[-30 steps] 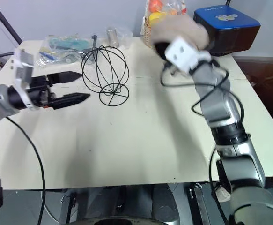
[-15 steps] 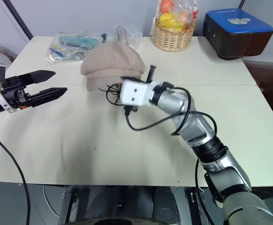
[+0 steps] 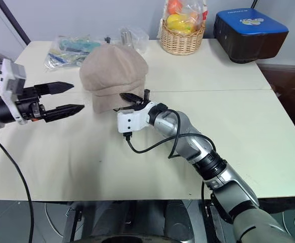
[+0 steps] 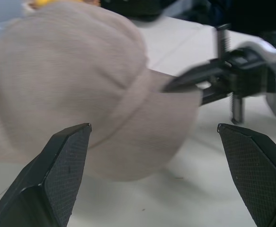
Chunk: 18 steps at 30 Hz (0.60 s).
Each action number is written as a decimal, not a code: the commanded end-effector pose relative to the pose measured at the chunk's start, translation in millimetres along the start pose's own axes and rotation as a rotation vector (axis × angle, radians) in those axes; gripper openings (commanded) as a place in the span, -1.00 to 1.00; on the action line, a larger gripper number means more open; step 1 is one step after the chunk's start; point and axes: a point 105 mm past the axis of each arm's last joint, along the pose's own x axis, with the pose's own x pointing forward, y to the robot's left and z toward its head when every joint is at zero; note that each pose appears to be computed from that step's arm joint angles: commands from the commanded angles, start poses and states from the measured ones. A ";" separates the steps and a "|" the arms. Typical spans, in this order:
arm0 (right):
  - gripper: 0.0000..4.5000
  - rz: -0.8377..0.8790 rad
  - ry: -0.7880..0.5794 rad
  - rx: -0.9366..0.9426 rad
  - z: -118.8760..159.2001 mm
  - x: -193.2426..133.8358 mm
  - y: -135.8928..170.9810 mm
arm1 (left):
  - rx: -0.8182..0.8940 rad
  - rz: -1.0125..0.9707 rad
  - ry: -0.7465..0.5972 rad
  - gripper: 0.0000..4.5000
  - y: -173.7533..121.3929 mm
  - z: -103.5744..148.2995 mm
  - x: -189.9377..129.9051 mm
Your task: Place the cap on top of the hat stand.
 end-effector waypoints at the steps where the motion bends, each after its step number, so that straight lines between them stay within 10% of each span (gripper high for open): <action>1: 0.39 -0.023 -0.015 0.036 4.0 -9.6 -10.2 | 0.086 -0.049 -0.005 1.00 -12.2 10.6 9.0; 4: 0.98 -0.014 0.007 0.068 -1.5 -25.8 -13.9 | 0.123 -0.072 0.008 1.00 -19.1 9.1 15.9; 18: 0.98 0.193 0.034 0.857 -20.0 -154.0 -63.4 | 0.656 0.026 0.210 1.00 -34.6 -24.8 47.9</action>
